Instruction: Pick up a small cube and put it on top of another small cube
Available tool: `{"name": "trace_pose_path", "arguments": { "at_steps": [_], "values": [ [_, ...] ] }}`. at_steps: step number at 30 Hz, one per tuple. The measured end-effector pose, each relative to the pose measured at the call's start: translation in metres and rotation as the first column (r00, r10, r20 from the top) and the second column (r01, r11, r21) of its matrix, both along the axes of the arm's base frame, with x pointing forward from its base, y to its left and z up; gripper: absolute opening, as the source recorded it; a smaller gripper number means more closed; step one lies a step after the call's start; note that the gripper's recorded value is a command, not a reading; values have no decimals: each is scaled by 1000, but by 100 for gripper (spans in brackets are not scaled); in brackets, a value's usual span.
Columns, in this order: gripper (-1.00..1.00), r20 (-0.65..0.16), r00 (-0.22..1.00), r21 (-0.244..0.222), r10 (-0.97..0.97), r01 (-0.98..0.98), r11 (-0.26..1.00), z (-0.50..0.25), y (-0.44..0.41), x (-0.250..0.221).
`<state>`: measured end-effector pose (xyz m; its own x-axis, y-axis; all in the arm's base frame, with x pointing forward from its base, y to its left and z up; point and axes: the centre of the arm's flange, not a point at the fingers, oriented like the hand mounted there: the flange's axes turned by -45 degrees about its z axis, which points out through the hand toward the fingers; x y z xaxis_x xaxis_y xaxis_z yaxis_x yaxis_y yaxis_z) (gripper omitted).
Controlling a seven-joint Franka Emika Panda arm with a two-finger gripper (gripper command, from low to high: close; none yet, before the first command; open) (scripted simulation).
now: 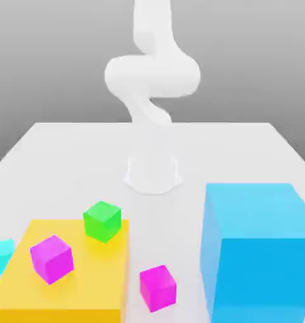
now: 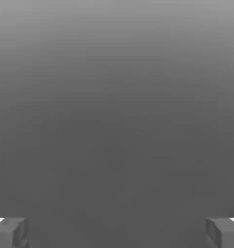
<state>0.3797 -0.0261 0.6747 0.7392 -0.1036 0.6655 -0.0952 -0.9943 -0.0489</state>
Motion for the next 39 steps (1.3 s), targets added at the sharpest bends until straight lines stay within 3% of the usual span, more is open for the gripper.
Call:
{"name": "trace_pose_path", "arguments": {
  "at_steps": [7, 14, 19, 25, 30, 31, 39],
  "values": [
    [0, -198, 950, 95, -240, 262, 960, -118, -88, 63],
    [0, -389, 806, 129, -447, 528, 839, -247, -179, 73],
    [0, -514, 637, 113, -575, 714, 691, -342, -247, 44],
    [0, -642, 413, 49, -646, 863, 503, -454, -293, -11],
    [0, -665, 356, 27, -656, 890, 455, -524, -302, -27],
    [-100, -666, 354, 27, -657, 891, 454, -537, -302, -28],
    [-100, -666, 354, 26, -657, 891, 453, -531, -302, -27]
  ]
}}
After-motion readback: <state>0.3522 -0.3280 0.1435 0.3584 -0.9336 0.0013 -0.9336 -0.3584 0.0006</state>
